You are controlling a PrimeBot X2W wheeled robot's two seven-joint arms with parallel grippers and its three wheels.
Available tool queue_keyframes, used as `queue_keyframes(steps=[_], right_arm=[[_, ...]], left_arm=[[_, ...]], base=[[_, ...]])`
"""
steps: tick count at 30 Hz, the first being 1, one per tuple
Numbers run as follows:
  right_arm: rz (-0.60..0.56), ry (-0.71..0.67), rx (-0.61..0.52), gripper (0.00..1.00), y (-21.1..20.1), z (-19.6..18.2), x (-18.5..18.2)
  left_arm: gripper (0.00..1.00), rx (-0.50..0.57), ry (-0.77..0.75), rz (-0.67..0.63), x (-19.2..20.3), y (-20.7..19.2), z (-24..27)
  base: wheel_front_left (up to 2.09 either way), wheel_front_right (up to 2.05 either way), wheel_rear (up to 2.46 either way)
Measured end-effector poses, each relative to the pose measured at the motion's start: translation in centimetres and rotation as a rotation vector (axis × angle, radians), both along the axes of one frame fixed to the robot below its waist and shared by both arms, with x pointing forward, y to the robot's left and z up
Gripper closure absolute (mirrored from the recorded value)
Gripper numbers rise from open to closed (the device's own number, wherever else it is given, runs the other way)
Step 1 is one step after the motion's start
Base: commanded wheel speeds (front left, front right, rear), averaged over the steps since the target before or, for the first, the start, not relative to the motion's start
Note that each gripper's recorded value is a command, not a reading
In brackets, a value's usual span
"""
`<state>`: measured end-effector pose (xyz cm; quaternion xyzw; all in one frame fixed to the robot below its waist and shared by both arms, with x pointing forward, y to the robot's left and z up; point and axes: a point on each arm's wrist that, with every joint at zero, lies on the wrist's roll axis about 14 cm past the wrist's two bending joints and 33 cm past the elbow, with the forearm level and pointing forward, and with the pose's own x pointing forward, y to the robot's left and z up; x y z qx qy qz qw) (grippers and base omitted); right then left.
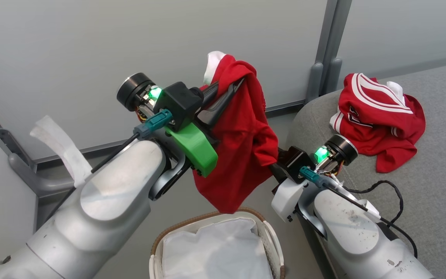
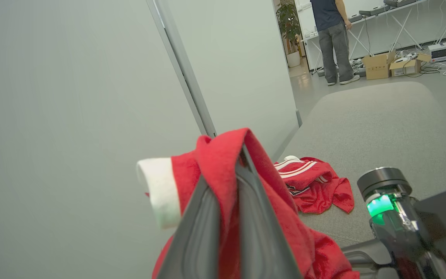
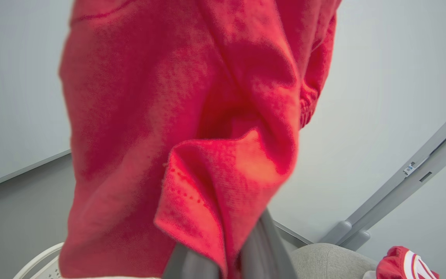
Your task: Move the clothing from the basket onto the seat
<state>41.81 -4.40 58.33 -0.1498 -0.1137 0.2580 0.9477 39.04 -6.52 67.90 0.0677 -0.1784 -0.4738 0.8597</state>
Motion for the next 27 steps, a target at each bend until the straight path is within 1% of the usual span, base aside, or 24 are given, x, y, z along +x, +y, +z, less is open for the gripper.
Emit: queue_keyframes(steps=[6,7,8,9,10,14,21,24,27], right_arm=[[-0.009,0.001,0.016,1.0,-0.3,0.2,-0.1],[-0.016,-0.001,0.022,1.0,-0.6,0.3,0.0],[-0.023,-0.003,0.027,1.0,-0.8,0.4,0.0],[-0.031,-0.004,0.032,1.0,-1.1,0.5,0.0],[-0.041,-0.006,0.037,1.0,-1.4,0.6,0.1],[-0.081,-0.019,0.055,1.0,-2.8,1.1,0.3],[-0.144,-0.034,0.074,1.0,-4.9,1.5,0.8],[-0.171,-0.041,0.082,1.0,-5.8,1.6,0.9],[-0.2,-0.046,0.083,1.0,-6.8,1.6,0.8]], left_arm=[[1.0,-0.032,0.077,0.051,0.9,1.3,-2.2],[0.84,-0.042,0.094,0.063,1.1,1.6,-2.6],[0.6,-0.046,0.109,0.075,1.3,1.8,-3.1],[0.22,-0.051,0.133,0.087,1.4,2.1,-3.8],[0.0,-0.06,0.159,0.099,1.5,2.3,-4.5],[0.0,-0.09,0.256,0.146,1.7,3.2,-7.4],[0.0,-0.081,0.4,0.2,1.1,4.3,-12.9],[0.0,-0.11,0.455,0.225,0.9,4.6,-14.3],[0.0,-0.113,0.494,0.245,0.5,5.0,-15.9]], base=[[0.0,0.0,0.0],[0.0,0.0,0.0],[0.0,0.0,0.0],[0.0,0.0,0.0],[0.0,0.0,0.0],[0.0,0.0,0.0],[0.0,0.0,0.0],[0.0,0.0,0.0],[0.0,0.0,0.0]])
